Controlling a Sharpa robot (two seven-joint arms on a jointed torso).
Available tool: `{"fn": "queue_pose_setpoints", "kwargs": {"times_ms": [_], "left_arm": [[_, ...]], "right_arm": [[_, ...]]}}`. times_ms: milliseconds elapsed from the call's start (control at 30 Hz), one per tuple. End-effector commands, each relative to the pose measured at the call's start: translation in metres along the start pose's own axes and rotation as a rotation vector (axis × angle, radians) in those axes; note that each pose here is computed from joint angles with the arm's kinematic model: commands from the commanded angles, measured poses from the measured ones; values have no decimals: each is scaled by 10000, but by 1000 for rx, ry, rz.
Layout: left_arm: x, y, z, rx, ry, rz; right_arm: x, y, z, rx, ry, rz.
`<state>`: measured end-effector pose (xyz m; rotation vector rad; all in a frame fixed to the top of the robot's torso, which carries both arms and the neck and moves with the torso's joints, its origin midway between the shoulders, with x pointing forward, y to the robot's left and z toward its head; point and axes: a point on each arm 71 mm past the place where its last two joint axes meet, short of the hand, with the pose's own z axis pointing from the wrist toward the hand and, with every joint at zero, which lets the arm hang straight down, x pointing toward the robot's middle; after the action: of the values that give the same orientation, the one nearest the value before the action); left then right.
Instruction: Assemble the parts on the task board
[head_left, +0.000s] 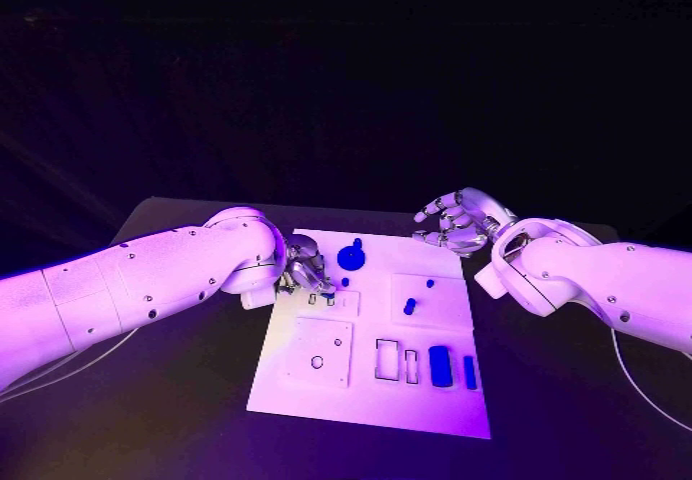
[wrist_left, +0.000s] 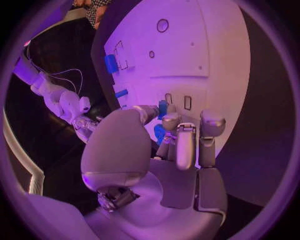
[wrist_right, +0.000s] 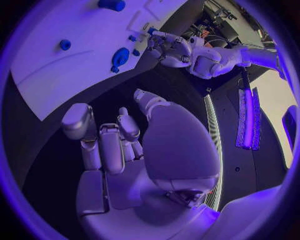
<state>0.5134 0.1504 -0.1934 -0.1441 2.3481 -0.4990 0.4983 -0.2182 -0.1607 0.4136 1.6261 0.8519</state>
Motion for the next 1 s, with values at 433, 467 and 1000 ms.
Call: {"fn": "queue_pose_setpoints", "kwargs": {"times_ms": [433, 467, 1000], "left_arm": [[40, -85, 58, -14, -23, 79], [45, -88, 60, -15, -21, 82], [86, -79, 80, -46, -1, 122]], "right_arm": [[31, 10, -6, -10, 16, -6], [32, 11, -7, -11, 16, -6], [39, 18, -10, -14, 19, -5]]}}
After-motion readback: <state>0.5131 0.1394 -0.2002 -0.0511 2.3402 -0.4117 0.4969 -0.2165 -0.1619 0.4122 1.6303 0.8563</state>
